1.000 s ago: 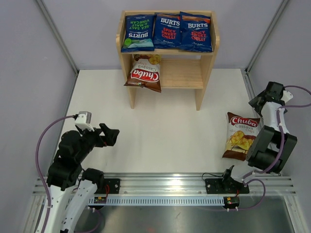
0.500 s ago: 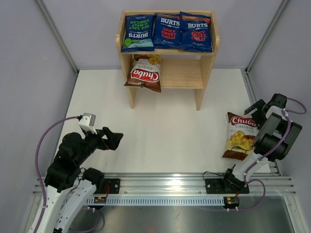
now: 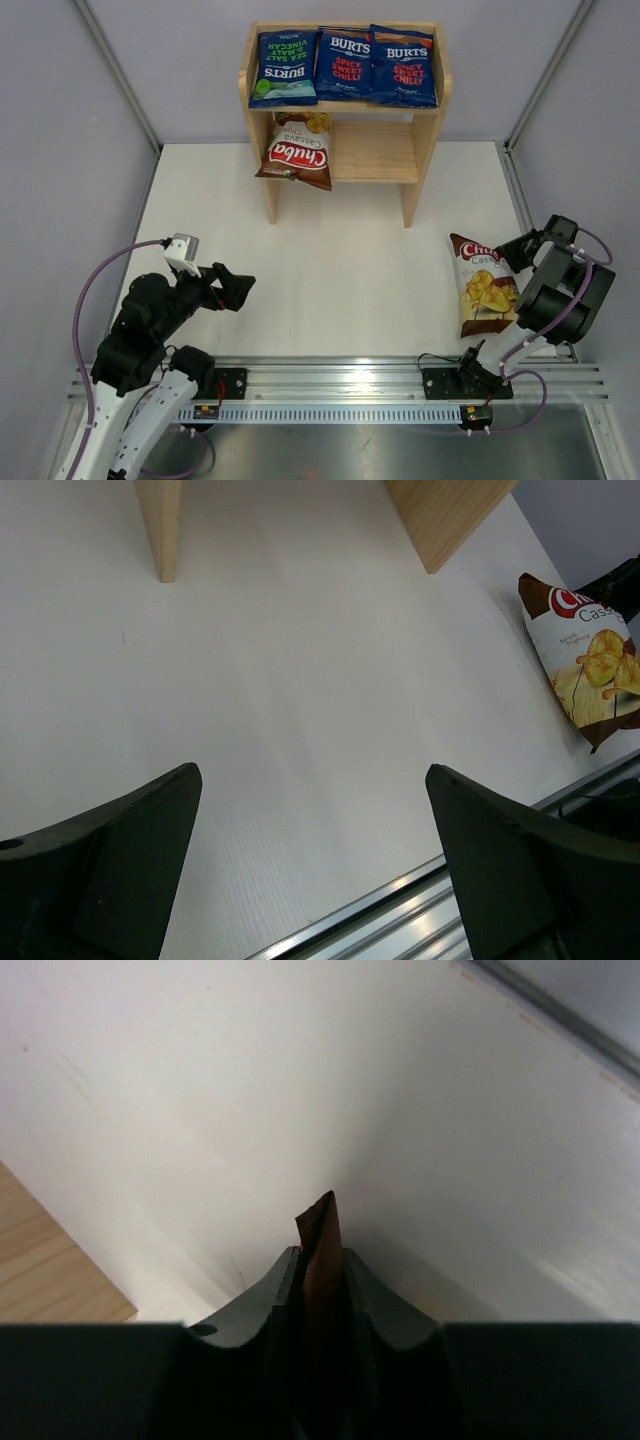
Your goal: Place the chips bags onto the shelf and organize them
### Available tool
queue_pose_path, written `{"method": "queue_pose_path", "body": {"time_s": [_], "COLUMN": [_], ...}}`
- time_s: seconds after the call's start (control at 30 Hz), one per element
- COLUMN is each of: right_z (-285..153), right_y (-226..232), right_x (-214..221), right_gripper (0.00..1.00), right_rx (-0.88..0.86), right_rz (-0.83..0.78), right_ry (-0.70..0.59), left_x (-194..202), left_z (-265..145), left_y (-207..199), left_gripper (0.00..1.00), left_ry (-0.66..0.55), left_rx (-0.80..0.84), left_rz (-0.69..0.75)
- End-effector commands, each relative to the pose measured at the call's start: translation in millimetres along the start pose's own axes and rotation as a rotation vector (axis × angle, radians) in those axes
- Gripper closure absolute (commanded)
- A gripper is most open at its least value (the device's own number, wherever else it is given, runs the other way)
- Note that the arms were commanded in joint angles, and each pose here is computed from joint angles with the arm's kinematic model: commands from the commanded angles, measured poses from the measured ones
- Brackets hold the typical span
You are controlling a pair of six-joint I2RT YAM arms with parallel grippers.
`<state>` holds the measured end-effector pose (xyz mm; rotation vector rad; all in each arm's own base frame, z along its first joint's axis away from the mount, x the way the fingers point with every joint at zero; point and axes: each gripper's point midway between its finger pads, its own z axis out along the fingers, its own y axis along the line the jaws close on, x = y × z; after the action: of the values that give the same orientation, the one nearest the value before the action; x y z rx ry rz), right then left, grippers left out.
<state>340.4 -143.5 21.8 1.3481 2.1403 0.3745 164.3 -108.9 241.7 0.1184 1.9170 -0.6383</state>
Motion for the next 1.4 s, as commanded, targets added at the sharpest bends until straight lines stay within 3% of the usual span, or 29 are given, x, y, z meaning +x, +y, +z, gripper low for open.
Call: {"method": "queue_pose_path", "body": {"time_s": [0.0, 0.1, 0.23, 1.03, 1.23, 1.37], "right_z": [-15, -23, -39, -183, -210, -211], "right_y": [26, 30, 45, 123, 167, 189], "right_x": [-7, -3, 0, -14, 5, 40], "right_gripper": [0.73, 0.82, 1.0, 1.0, 1.0, 1.0], "right_rx": [-0.122, -0.156, -0.22, -0.538, -0.653, -0.679], "right_rz": [0.019, 0.008, 0.025, 0.182, -0.045, -0.24], "right_ry": [-0.049, -0.056, -0.062, -0.277, -0.19, -0.107], "left_x": [-8, -9, -9, -3, 4, 2], "left_z": [2, 2, 3, 10, 21, 26], "left_y": [-4, -4, -5, -13, -21, -48], "left_gripper": [0.01, 0.01, 0.01, 0.01, 0.01, 0.01], "left_ry": [-0.032, -0.035, -0.03, 0.032, 0.119, 0.171], "left_rx": [0.02, 0.017, 0.021, 0.068, 0.117, 0.26], "left_rz": [0.01, 0.008, 0.009, 0.025, 0.04, 0.021]}}
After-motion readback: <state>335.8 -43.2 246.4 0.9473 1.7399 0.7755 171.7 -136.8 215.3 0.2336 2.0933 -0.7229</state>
